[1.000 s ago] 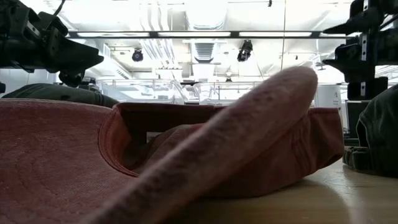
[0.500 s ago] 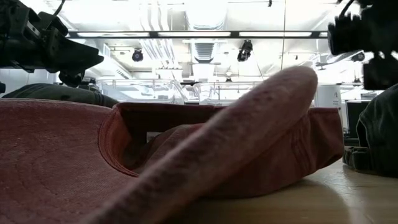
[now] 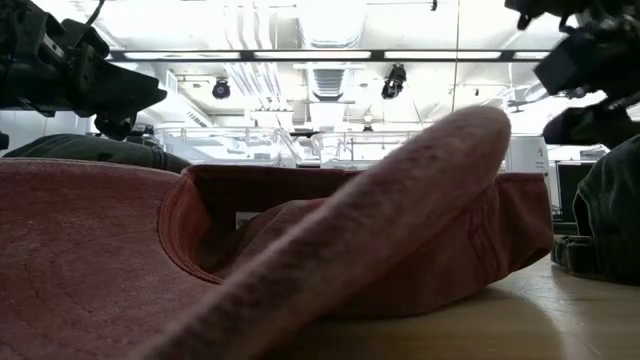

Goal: Pick & Place hat
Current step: Put the bottom black cap into the right transparent bin, then put the black cap into the right transparent bin

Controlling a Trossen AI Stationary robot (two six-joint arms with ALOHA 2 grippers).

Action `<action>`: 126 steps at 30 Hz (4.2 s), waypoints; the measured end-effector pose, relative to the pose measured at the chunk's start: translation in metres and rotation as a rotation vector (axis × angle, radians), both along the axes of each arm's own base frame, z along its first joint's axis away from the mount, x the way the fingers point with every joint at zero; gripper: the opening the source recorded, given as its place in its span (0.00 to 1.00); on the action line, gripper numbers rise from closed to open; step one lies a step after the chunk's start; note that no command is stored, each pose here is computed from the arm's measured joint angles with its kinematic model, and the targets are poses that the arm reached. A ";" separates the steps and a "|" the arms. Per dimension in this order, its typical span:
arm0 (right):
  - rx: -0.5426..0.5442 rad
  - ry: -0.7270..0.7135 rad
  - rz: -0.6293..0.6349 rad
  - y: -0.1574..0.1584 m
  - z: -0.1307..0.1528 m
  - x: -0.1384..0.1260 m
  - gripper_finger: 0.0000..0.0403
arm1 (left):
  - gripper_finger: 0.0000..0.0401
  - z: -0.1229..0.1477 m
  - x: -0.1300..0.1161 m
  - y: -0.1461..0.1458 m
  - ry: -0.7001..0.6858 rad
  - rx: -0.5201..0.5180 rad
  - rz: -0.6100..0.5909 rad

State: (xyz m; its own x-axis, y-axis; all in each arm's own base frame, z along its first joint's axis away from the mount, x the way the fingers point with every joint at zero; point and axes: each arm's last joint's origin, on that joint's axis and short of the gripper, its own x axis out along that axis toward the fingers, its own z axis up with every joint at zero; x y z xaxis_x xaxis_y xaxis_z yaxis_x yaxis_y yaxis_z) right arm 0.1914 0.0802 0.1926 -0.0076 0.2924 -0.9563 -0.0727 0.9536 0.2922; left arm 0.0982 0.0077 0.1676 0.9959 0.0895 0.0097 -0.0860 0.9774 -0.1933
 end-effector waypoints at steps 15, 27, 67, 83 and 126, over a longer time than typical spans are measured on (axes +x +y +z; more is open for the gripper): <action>-0.030 -0.163 0.008 0.022 -0.021 0.023 0.59 | 0.27 0.000 0.000 0.000 0.000 0.000 0.001; 0.044 -0.118 0.006 0.029 -0.052 0.043 0.21 | 0.27 0.000 0.000 0.000 0.000 0.000 0.000; -0.364 -1.200 -1.288 -0.165 0.173 0.024 0.03 | 0.27 0.000 0.000 0.000 0.000 0.000 0.000; -0.525 -0.880 -1.488 -0.202 0.116 0.093 0.04 | 0.27 0.000 0.000 0.000 0.000 0.000 0.001; 0.315 -0.064 -1.214 0.016 0.022 0.086 0.50 | 0.27 0.000 0.000 0.000 0.000 0.000 0.001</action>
